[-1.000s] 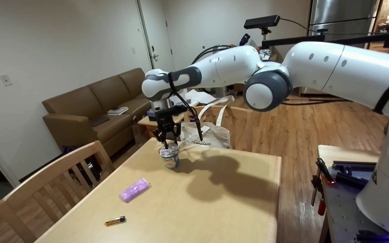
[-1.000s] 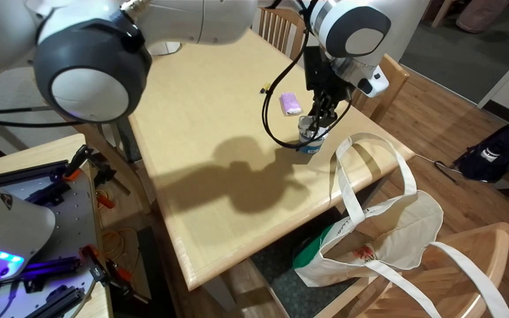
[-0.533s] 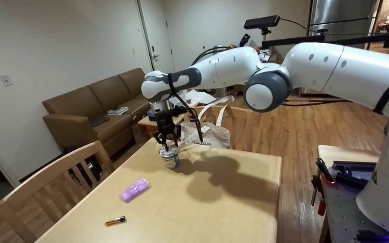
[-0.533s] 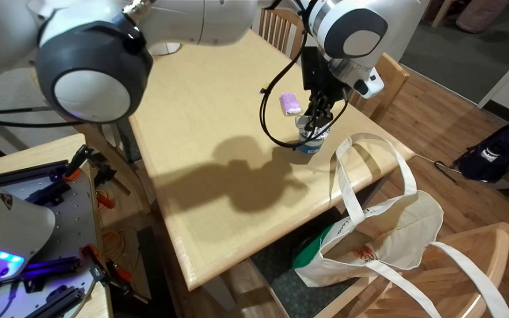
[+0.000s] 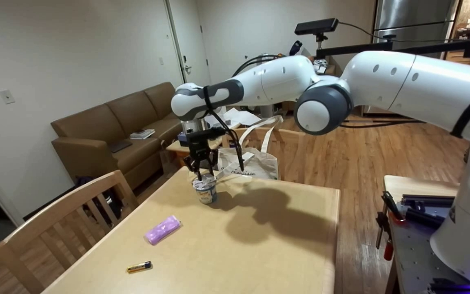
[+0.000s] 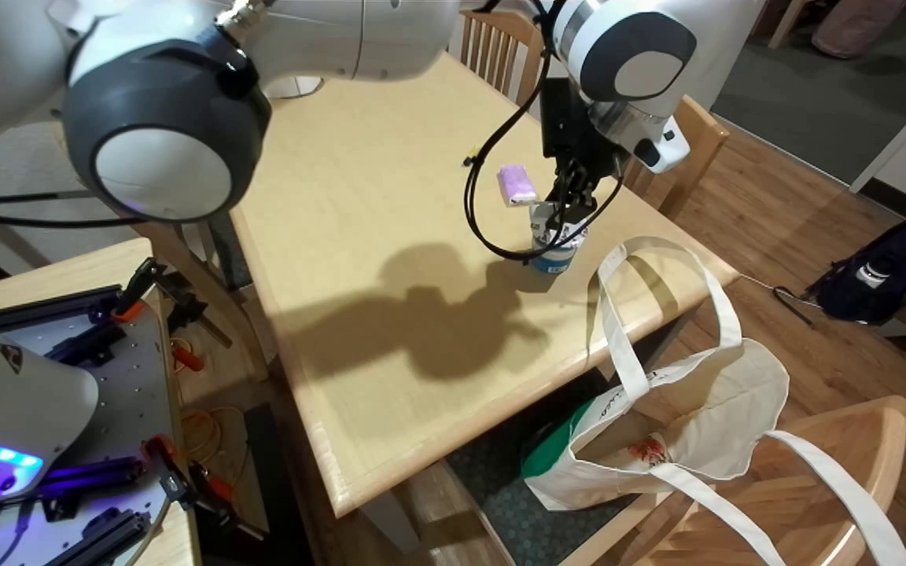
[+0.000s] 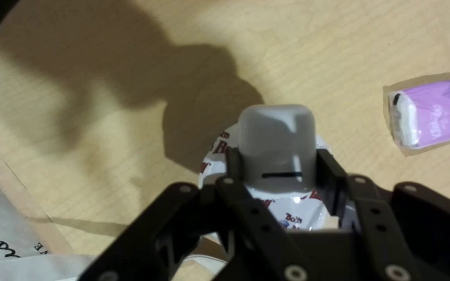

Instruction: Place the white object on top of the yoghurt container

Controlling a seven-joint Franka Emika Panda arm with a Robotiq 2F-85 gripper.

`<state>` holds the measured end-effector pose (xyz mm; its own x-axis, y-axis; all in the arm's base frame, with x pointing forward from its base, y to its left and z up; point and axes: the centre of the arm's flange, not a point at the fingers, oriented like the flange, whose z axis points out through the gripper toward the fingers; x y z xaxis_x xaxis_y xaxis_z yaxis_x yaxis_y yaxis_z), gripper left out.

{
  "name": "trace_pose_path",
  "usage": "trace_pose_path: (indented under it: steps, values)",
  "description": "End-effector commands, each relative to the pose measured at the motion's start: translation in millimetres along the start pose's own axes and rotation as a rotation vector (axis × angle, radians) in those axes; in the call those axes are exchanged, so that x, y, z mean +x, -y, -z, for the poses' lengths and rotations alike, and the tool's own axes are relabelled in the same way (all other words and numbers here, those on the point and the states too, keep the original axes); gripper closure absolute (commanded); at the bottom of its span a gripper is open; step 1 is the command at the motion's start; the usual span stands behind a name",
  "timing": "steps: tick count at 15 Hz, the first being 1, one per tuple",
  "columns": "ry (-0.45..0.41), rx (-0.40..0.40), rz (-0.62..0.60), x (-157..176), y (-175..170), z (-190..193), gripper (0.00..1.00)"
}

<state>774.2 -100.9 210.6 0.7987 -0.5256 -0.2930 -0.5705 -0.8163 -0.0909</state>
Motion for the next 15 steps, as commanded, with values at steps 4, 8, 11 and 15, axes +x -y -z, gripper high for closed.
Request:
trace_pose_path:
  steps: [4, 8, 11, 15]
  values:
    - [-0.080, 0.073, -0.077, 70, 27, 37, 0.77]
    - [-0.142, 0.074, -0.113, 75, 36, 42, 0.77]
    - [-0.148, 0.033, -0.145, 74, 43, 39, 0.77]
    - [-0.141, -0.013, -0.192, 73, 48, 31, 0.77]
